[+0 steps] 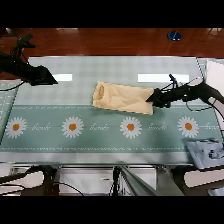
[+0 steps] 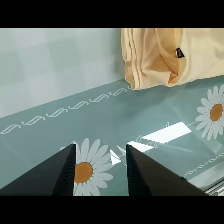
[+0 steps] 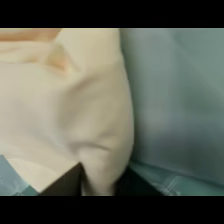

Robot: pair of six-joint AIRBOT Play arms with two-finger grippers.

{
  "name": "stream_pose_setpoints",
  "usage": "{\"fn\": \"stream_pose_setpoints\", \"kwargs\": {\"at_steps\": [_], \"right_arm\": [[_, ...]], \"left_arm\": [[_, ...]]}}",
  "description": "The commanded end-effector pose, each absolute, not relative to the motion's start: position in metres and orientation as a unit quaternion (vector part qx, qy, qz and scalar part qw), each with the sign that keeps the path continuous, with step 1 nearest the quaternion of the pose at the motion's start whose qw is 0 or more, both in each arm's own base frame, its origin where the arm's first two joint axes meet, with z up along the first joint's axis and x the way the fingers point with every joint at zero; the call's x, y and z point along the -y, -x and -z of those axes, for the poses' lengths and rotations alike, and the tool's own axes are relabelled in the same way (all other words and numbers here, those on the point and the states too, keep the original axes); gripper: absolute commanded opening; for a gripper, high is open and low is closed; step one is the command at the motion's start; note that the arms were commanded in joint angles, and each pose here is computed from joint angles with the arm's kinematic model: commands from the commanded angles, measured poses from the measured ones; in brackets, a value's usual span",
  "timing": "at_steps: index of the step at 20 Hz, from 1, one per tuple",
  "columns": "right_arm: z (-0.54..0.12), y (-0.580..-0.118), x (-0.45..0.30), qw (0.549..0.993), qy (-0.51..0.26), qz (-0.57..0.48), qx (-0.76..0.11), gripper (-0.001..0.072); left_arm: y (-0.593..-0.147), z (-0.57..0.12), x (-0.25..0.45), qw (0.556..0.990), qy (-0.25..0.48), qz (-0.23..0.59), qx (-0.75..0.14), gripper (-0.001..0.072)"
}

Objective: Fold the shirts.

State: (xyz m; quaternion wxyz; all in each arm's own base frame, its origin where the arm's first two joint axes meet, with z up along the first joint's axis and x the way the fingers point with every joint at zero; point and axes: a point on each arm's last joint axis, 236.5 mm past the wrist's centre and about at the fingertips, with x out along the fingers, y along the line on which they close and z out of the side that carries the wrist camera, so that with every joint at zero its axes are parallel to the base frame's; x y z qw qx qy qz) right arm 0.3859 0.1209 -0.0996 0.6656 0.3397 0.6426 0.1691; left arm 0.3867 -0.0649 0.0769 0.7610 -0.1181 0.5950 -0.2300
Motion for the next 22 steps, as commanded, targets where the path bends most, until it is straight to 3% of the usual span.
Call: {"fn": "stream_pose_setpoints", "kwargs": {"at_steps": [1,4,8,12,16,19,22], "right_arm": [[0.09,-0.395,-0.159,0.664,-0.356,-0.215,-0.622,0.0025],[0.038,-0.405,-0.146,0.68,-0.356,-0.246,-0.591,0.0024],[-0.067,-0.411,-0.076,0.749,-0.372,-0.203,-0.509,0.0024],[-0.138,-0.357,0.019,0.798,-0.37,-0.075,-0.47,0.0024],[-0.154,-0.262,0.083,0.785,-0.35,0.067,-0.507,0.0024],[-0.154,-0.192,0.118,0.746,-0.344,0.178,-0.542,0.0024],[-0.159,-0.152,0.143,0.728,-0.345,0.269,-0.528,0.0023]], "left_arm": [[-0.381,-0.075,0.067,0.751,0.122,0.227,-0.608,0.04],[-0.379,-0.075,0.067,0.749,0.122,0.227,-0.61,0.0398],[-0.38,-0.075,0.067,0.749,0.122,0.227,-0.61,0.0398],[-0.38,-0.075,0.067,0.75,0.122,0.227,-0.61,0.0397],[-0.381,-0.074,0.067,0.751,0.117,0.231,-0.608,0.0398],[-0.389,-0.075,0.065,0.764,0.106,0.234,-0.592,0.0397],[-0.396,-0.076,0.064,0.774,0.1,0.234,-0.58,0.0398]]}}
